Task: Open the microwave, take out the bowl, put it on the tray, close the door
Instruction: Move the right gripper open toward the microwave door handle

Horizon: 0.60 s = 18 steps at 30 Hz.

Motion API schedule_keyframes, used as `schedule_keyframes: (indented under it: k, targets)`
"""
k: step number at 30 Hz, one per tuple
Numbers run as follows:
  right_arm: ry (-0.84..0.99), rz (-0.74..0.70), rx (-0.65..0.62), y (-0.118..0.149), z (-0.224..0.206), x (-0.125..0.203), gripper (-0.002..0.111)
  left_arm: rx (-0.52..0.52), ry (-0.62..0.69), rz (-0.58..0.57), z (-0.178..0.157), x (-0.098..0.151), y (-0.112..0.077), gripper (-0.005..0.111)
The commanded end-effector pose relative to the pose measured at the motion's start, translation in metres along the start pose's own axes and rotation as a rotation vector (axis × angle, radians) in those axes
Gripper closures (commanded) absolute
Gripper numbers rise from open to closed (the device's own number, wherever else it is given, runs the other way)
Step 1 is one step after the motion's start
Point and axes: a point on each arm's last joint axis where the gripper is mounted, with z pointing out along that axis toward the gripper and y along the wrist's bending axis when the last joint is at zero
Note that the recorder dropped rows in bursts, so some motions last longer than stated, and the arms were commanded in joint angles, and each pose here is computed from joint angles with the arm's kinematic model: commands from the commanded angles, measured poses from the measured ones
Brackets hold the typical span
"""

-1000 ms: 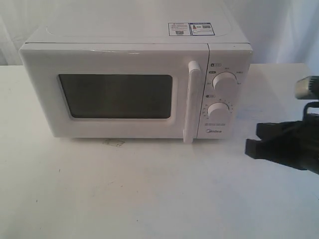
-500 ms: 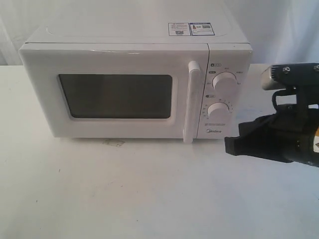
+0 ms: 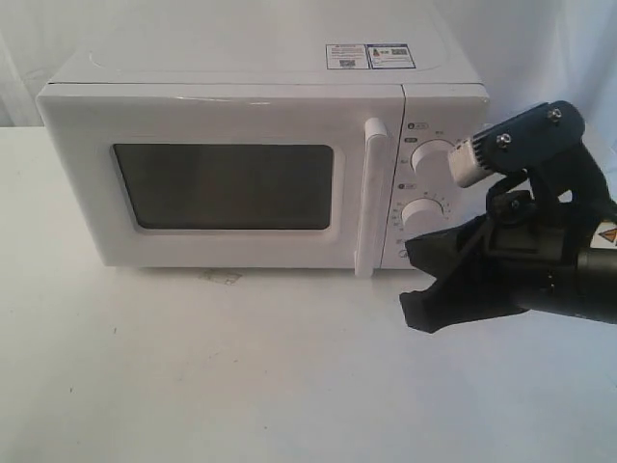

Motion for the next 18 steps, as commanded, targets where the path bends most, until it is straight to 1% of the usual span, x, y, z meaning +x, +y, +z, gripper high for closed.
schedule_keyframes:
  k: [1,6,10,14,16,18]
  targets:
    - [-0.01,-0.005,0.017,-0.003,0.011,-0.002,0.107,0.003,0.004,-0.005,0.0,0.002,0.0,0.107]
    - [-0.019,0.024,0.086,-0.011,0.026,-0.006,0.107,0.003,0.004,-0.005,0.0,0.002,0.0,0.107]
    - [-0.135,0.05,0.12,-0.015,0.03,-0.022,0.105,0.003,0.004,-0.005,0.0,0.002,0.0,0.107]
    - [-0.224,0.038,0.126,-0.016,0.031,-0.026,0.093,0.003,0.004,-0.005,0.0,0.002,0.0,0.107]
    - [-0.267,0.04,0.129,-0.017,0.036,-0.02,0.083,0.003,0.004,-0.005,0.0,0.002,0.0,0.107]
    - [-0.287,0.033,0.134,-0.018,0.044,-0.012,0.071,0.003,0.004,-0.005,0.0,0.002,0.0,0.107]
